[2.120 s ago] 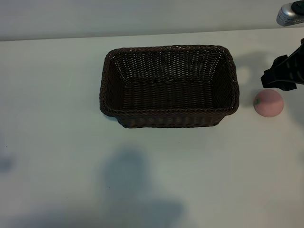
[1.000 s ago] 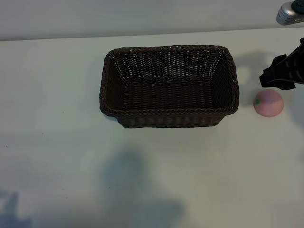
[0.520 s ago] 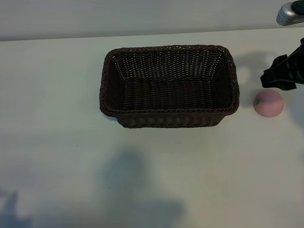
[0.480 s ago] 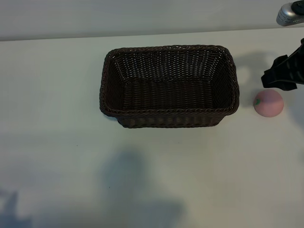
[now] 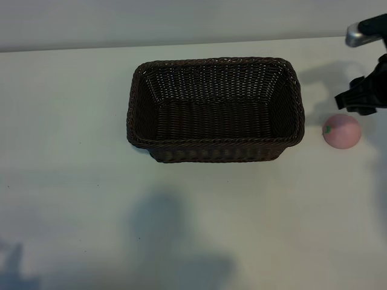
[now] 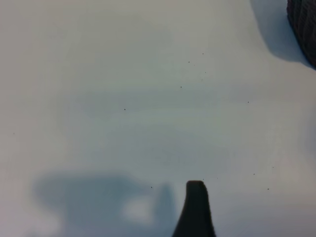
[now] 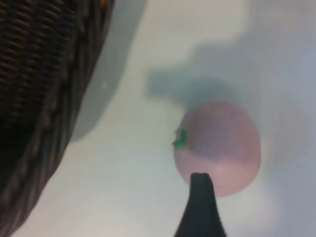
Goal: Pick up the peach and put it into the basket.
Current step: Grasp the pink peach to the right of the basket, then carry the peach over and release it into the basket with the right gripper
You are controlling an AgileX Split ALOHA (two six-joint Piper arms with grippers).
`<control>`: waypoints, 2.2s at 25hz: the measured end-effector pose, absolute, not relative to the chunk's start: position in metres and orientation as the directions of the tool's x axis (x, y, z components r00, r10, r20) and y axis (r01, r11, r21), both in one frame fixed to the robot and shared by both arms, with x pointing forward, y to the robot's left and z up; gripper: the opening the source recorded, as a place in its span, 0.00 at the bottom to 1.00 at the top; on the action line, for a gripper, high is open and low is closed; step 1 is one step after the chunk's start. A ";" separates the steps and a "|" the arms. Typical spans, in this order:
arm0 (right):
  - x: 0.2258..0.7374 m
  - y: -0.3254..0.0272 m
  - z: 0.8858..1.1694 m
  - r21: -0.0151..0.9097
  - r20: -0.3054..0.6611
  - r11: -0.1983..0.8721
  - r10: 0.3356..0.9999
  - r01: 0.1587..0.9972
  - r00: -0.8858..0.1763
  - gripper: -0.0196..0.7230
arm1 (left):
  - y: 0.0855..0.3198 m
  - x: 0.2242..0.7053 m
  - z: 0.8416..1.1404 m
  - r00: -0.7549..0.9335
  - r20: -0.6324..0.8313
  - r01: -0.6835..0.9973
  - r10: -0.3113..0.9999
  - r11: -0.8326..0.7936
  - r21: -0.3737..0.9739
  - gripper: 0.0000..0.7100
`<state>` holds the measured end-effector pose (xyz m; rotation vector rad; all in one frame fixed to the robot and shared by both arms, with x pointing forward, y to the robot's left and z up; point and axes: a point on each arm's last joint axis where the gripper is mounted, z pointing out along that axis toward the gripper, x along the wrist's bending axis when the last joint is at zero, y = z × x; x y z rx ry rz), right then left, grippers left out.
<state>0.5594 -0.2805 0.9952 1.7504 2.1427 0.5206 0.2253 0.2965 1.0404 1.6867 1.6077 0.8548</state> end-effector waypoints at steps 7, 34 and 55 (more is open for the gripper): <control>0.580 -0.281 0.958 0.474 -0.023 0.164 0.984 0.865 -0.175 0.76 | 0.297 0.225 1.040 0.037 0.022 0.577 0.999 -0.039 0.816 0.83; 0.585 -0.286 0.952 0.371 -0.037 0.100 0.995 0.923 -0.093 0.09 | 0.297 0.225 1.040 0.036 0.022 0.576 0.999 -0.039 0.816 0.83; 0.581 -0.204 1.067 0.554 0.013 0.252 0.950 0.794 -0.311 0.09 | 0.297 0.225 1.040 0.036 0.022 0.576 0.999 -0.039 0.816 0.83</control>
